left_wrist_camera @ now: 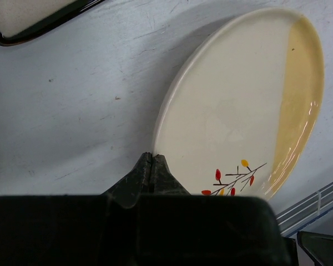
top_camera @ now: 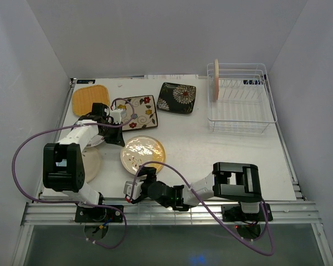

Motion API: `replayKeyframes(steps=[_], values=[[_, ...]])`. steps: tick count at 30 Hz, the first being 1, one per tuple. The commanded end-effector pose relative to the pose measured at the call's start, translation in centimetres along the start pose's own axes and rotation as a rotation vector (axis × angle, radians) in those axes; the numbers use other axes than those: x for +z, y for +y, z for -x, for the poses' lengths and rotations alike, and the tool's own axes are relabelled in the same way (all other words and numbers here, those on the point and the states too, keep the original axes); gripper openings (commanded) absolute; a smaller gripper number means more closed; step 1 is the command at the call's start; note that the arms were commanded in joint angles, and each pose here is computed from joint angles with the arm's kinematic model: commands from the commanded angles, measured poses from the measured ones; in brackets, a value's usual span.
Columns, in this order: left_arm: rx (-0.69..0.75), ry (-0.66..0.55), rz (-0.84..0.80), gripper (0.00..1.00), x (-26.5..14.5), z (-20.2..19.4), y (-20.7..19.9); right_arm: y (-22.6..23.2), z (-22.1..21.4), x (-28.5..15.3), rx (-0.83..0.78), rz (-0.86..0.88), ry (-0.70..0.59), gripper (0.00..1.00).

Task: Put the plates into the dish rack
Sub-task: Pick up the plate at the center of the board.

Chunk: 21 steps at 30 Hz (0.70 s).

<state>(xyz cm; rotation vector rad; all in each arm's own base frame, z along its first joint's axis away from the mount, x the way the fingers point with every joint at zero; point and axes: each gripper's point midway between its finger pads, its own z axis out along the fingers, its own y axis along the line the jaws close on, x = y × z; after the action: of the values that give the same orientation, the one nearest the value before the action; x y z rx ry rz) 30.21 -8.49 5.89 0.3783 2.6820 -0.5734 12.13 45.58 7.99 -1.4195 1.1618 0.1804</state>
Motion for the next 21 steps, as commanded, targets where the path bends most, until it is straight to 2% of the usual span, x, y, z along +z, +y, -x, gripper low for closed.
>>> replayKeyframes(steps=[1,14,21], values=[[0.012,-0.066,-0.065,0.00,-1.3,2.5,-1.7,-1.0,1.1,0.8,-0.003,-0.059,-0.004,0.91],[0.006,-0.049,-0.090,0.00,-1.3,2.2,-2.1,-0.6,-0.5,3.6,-0.114,-0.154,0.090,0.91],[0.007,-0.045,-0.100,0.00,-1.2,2.1,-2.3,-0.9,-0.6,4.3,-0.152,-0.181,0.118,0.88]])
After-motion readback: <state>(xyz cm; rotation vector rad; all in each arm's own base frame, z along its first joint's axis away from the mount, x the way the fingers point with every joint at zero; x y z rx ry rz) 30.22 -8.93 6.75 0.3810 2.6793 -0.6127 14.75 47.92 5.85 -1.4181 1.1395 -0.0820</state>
